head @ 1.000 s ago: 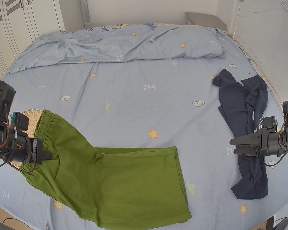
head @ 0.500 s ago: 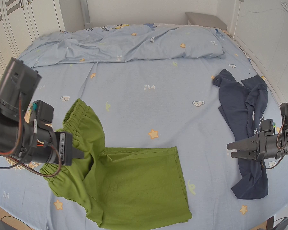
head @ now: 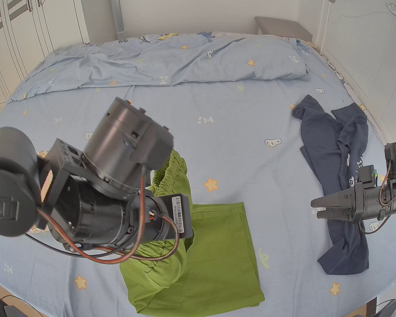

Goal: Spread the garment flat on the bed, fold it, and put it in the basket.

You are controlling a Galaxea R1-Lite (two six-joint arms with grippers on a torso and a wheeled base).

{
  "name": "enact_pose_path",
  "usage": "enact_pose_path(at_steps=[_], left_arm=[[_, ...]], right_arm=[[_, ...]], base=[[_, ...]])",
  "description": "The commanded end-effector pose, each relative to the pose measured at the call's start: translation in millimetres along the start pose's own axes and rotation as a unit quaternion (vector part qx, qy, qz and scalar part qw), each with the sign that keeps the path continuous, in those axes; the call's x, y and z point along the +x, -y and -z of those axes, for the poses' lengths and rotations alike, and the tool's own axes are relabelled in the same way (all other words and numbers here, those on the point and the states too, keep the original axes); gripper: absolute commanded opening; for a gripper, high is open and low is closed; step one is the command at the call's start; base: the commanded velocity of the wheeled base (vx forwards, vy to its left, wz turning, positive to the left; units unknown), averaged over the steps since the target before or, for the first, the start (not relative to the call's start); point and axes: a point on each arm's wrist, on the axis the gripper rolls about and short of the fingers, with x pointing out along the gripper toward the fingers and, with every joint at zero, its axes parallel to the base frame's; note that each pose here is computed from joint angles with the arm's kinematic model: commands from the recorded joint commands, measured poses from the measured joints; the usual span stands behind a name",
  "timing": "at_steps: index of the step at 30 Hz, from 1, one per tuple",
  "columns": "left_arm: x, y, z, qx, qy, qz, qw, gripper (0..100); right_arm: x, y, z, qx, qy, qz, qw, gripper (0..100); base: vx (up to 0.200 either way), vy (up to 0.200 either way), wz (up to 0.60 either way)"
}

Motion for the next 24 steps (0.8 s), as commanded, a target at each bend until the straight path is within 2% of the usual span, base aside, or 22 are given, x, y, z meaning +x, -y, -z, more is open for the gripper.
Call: enact_pose_path(at_steps=[1, 16, 22, 23, 24], left_arm=[[13, 9, 9, 0.007, -0.015, 0.0, 0.9999, 0], [35, 32, 24, 0.006, -0.016, 0.032, 0.9993, 0], [47, 37, 33, 0.014, -0.031, 0.025, 0.9991, 0], [48, 39, 36, 0.018, -0.035, 0.027, 0.9989, 100], [48, 40, 36, 0.019, -0.035, 0.027, 0.9988, 100]], right_arm=[[2, 3, 0, 0.005, -0.003, 0.002, 1.0, 100], [4, 3, 0, 0.006, -0.004, 0.004, 1.0, 100], [3, 4, 0, 0.006, -0.004, 0.004, 1.0, 100], [4, 4, -1, 0.006, -0.004, 0.004, 1.0, 100], [4, 4, -1, 0.006, -0.004, 0.004, 1.0, 100]], base=[[0.0, 0.0, 0.0], [0.0, 0.0, 0.0], [0.0, 0.0, 0.0], [0.0, 0.0, 0.0], [0.0, 0.0, 0.0]])
